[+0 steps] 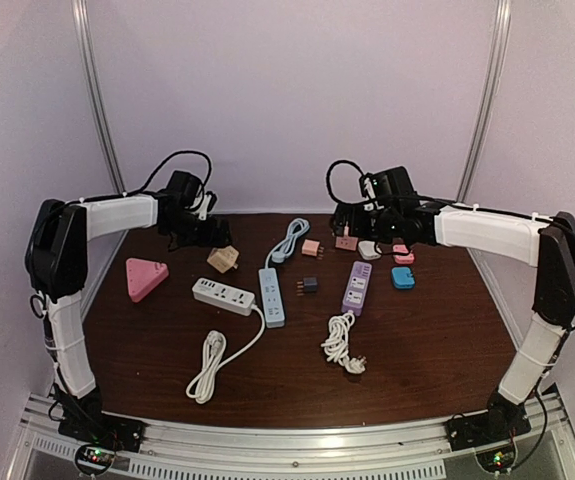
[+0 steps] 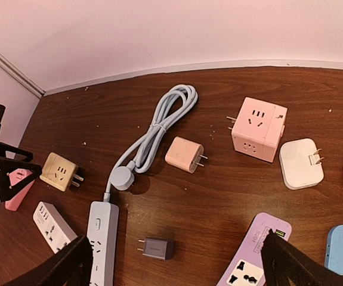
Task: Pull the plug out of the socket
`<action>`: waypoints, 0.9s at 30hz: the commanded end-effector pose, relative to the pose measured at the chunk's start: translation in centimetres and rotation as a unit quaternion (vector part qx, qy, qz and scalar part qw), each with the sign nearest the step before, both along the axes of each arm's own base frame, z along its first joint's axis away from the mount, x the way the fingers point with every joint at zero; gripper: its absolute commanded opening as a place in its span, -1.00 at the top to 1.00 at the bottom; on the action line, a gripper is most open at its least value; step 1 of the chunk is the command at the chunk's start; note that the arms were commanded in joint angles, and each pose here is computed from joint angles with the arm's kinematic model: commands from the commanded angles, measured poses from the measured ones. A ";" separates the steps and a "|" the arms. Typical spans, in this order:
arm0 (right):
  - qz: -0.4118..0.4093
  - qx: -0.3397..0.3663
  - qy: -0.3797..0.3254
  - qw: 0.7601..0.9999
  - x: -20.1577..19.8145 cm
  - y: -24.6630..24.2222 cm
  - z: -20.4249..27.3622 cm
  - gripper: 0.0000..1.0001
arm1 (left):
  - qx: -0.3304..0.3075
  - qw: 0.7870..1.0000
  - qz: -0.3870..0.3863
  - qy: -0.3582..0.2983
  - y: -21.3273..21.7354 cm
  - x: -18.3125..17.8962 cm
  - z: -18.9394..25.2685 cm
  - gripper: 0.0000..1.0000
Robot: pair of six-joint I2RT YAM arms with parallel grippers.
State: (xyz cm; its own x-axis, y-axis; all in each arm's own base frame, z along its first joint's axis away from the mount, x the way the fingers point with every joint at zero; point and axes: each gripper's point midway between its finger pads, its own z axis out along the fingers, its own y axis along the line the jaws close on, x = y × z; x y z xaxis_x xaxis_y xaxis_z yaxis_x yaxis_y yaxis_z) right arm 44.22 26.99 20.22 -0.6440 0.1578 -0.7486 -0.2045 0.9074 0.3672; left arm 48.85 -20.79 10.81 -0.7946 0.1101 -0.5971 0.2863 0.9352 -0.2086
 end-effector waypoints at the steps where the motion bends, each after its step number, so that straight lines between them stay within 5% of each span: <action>1: -0.008 0.010 -0.016 1.000 0.1 -0.5 1.2 -1.00 | 0.023 0.999 0.013 0.017 1.1 -0.4 -1.9 -0.95; 27: -0.021 0.015 -0.009 1.000 0.2 -2.1 0.5 -1.00 | 0.042 0.996 0.069 0.029 4.5 0.3 -3.1 -0.95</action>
